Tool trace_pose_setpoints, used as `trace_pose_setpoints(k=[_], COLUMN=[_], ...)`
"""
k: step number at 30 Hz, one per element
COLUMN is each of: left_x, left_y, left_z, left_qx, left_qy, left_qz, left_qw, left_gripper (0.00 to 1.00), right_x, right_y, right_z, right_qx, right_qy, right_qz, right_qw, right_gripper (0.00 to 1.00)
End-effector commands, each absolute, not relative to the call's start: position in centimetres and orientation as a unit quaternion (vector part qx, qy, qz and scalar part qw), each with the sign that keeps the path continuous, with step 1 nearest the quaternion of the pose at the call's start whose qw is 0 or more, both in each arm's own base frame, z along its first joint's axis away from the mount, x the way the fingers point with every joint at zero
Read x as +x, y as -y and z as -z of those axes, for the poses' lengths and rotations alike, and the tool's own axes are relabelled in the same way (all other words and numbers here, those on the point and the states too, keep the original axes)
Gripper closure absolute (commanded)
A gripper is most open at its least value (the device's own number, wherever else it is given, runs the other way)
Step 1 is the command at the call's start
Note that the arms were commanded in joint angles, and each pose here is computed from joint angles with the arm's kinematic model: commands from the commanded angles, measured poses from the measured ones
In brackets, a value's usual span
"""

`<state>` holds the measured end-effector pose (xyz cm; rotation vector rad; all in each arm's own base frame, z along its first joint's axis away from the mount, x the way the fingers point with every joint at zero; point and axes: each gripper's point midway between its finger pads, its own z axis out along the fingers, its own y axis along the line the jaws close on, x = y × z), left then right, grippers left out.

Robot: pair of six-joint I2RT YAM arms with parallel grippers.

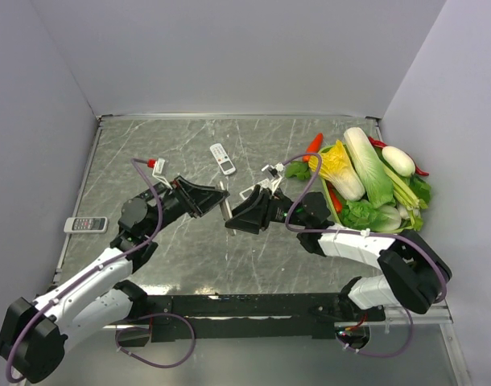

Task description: Load the batteries into the remote control

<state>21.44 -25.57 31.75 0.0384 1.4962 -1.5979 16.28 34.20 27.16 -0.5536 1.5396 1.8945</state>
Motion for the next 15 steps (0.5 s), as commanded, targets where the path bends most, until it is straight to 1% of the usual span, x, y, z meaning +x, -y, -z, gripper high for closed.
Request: trace_pose_setpoints(k=[1,3,4,6,7,8,10,11,13,15], left_x=[21.8,22.8,23.2,24.0,24.3,24.4,24.6,24.8,25.2,25.2], left_y=[24.8,24.1,23.8,22.7,22.3,22.0,21.3,20.9,20.4,20.3], left_z=[-32.4,-31.6,-31.2,-31.2,-30.3,-30.3,-29.6,-30.0,-29.6,-29.4], left_qx=[-0.005,-0.041,-0.055,-0.091,-0.108,-0.119,-0.137,-0.146,-0.161,-0.165], left_qy=[-0.606,-0.628,-0.637,-0.643,-0.657,-0.659,-0.671,-0.67,-0.677,-0.682], left_qz=[0.632,0.606,0.594,0.57,0.554,0.548,0.526,0.518,0.5,0.495], left_qw=[0.482,0.486,0.488,0.503,0.499,0.502,0.505,0.511,0.515,0.512], left_gripper=[0.88,0.96,0.99,0.99,0.99,0.99,0.99,0.99,0.99,0.99], right_x=[15.8,16.0,16.3,16.5,17.2,17.3,17.9,18.2,18.6,18.8], right_y=[-34.3,-34.3,-34.3,-34.0,-34.0,-33.7,-33.6,-33.3,-33.2,-33.2], right_z=[-30.1,-29.7,-29.5,-29.6,-28.7,-29.0,-27.9,-28.2,-27.3,-27.4], right_qx=[-0.232,-0.227,-0.228,-0.225,-0.218,-0.218,-0.218,-0.213,-0.219,-0.217], right_qy=[-0.538,-0.551,-0.554,-0.561,-0.581,-0.581,-0.605,-0.606,-0.623,-0.631], right_qz=[-0.737,-0.729,-0.72,-0.708,-0.69,-0.683,-0.656,-0.647,-0.622,-0.603], right_qw=[0.336,0.337,0.351,0.365,0.374,0.385,0.395,0.411,0.421,0.437], right_gripper=[0.72,0.61,0.49,0.37,0.26,0.21,0.11,0.09,0.06,0.06])
